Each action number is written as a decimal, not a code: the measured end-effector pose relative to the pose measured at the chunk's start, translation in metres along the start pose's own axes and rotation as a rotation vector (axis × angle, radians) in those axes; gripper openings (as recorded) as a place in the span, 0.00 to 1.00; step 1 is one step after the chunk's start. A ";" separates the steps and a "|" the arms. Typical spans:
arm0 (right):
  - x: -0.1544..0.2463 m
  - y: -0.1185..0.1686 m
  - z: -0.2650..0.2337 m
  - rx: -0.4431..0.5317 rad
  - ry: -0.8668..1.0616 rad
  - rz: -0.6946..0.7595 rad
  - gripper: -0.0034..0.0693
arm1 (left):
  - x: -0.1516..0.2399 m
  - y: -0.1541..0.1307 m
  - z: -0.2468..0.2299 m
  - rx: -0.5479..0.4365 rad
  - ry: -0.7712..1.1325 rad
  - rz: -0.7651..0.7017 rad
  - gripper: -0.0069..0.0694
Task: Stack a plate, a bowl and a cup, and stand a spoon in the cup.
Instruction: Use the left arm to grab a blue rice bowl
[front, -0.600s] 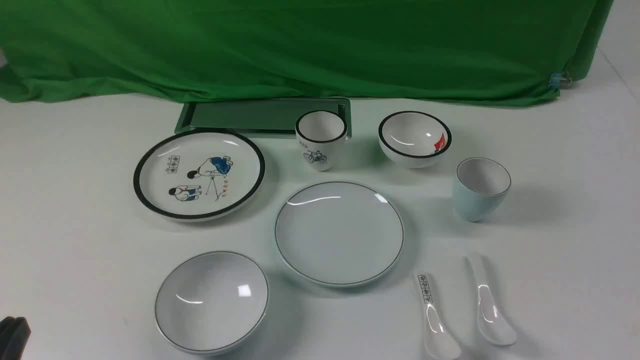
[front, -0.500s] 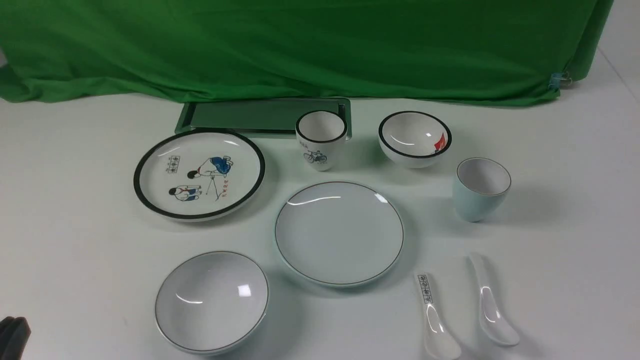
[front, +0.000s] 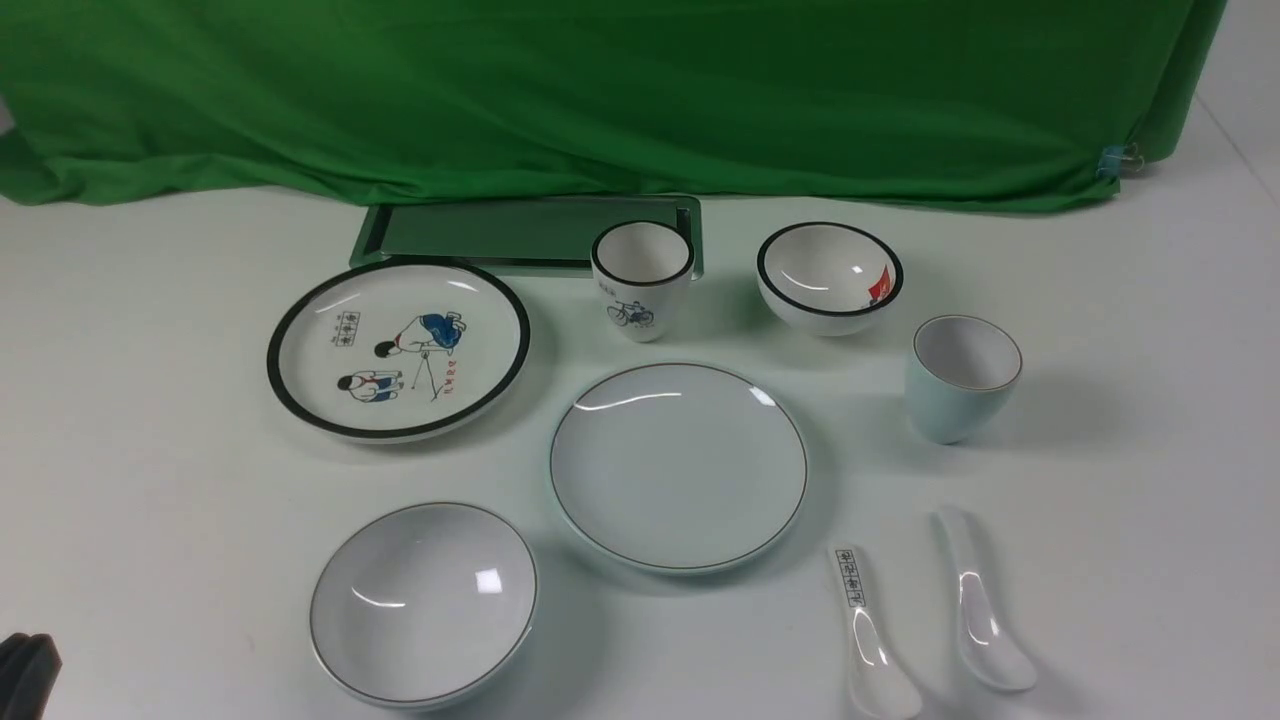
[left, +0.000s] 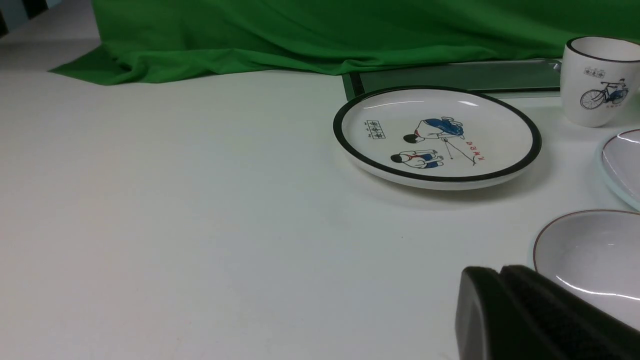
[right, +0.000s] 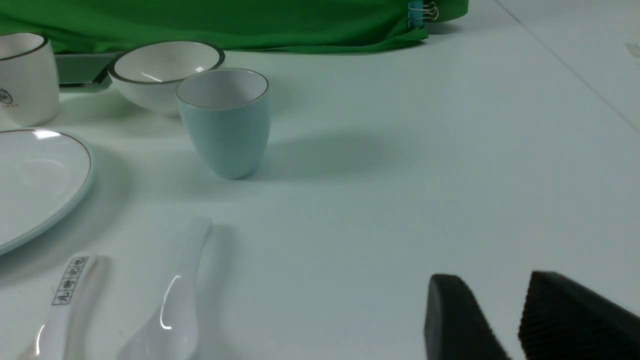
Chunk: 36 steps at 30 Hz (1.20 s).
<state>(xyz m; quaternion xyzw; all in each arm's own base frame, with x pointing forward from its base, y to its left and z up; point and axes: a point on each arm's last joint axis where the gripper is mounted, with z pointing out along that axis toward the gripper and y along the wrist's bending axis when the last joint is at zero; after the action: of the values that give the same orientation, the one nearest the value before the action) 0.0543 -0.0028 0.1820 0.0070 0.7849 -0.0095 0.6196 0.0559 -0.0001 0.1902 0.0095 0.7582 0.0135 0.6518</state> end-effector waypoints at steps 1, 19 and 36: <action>0.000 0.000 0.000 0.000 0.000 0.000 0.38 | 0.000 0.000 0.000 0.000 0.000 0.000 0.05; 0.000 0.000 0.000 0.000 0.000 0.000 0.38 | 0.000 0.000 0.000 0.000 0.000 0.000 0.05; -0.001 0.001 0.000 -0.015 -0.007 0.380 0.38 | -0.011 -0.003 -0.001 0.070 -0.109 -0.641 0.05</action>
<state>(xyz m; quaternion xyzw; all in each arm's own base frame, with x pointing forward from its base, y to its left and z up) 0.0545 -0.0016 0.1828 0.1503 0.7674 0.1135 0.6129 0.0569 -0.0034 0.2011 -0.2066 0.6866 -0.2192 0.6617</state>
